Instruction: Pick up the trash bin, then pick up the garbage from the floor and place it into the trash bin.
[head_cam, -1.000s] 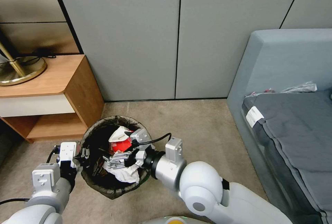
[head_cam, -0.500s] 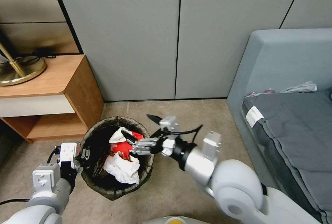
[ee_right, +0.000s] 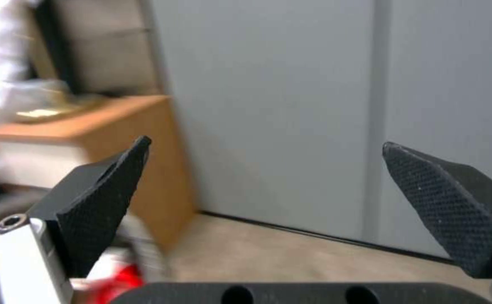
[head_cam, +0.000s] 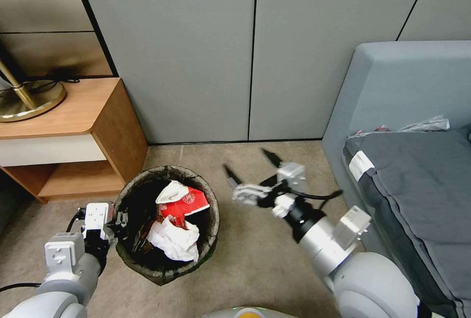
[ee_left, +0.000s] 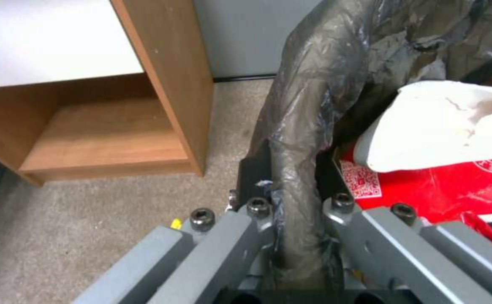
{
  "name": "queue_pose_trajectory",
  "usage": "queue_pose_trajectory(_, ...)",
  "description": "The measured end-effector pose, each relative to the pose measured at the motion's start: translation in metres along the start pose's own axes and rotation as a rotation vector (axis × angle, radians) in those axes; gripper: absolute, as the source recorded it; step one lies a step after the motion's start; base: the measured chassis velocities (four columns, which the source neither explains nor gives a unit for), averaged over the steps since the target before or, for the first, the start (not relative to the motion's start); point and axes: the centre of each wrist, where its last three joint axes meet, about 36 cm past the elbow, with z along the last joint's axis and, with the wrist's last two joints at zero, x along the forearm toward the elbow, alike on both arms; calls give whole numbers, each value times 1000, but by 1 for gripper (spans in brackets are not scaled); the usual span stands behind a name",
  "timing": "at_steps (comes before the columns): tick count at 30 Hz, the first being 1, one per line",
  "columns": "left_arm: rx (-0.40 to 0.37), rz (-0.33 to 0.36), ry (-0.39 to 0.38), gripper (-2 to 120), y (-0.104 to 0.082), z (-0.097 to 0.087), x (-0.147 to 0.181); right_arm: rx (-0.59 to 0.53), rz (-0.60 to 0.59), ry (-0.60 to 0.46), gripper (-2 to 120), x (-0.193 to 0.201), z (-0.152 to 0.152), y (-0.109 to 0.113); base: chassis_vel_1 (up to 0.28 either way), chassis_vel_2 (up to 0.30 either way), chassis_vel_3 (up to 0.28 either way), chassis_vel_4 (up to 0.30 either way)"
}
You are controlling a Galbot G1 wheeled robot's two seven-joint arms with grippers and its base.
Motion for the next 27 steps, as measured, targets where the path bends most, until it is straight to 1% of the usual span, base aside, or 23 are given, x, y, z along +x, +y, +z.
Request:
queue_pose_trajectory(2, 3, 1, 3, 1, 0, 0, 0, 59, 69, -3, 100, 5, 10, -4, 0, 0, 0, 0)
queue_pose_trajectory(3, 3, 1, 3, 1, 0, 0, 0, 59, 69, -3, 100, 5, 10, -4, 0, 0, 0, 0)
queue_pose_trajectory(4, 8, 0, 3, 1, -1, 0, 0, 107, 125, -2, 100, 10, 21, -6, 0, 0, 0, 0)
queue_pose_trajectory(6, 14, -1, 3, 1, -1, 0, -1, 133, 184, 6, 100, 17, 36, -5, 0, 0, 0, 0)
queue_pose_trajectory(8, 15, -1, 4, 1, -1, 0, -1, 135, 195, 9, 100, 19, 39, -5, 0, 0, 0, 0)
queue_pose_trajectory(10, 18, -4, 9, 1, -1, 0, 0, 146, 243, 24, 100, 27, 50, -7, 0, 0, 0, 0)
queue_pose_trajectory(16, 17, -12, 9, 1, -1, 0, 0, 155, 288, 15, 100, 34, 59, -12, 0, 0, 0, 0)
queue_pose_trajectory(21, 34, -13, 2, 1, -2, -2, -2, 139, 304, -1, 100, 29, 60, -12, 0, 0, 0, 0)
queue_pose_trajectory(27, 50, -22, -2, 1, -2, -2, -2, 133, 322, 12, 100, 26, 62, -12, 0, 0, 0, 0)
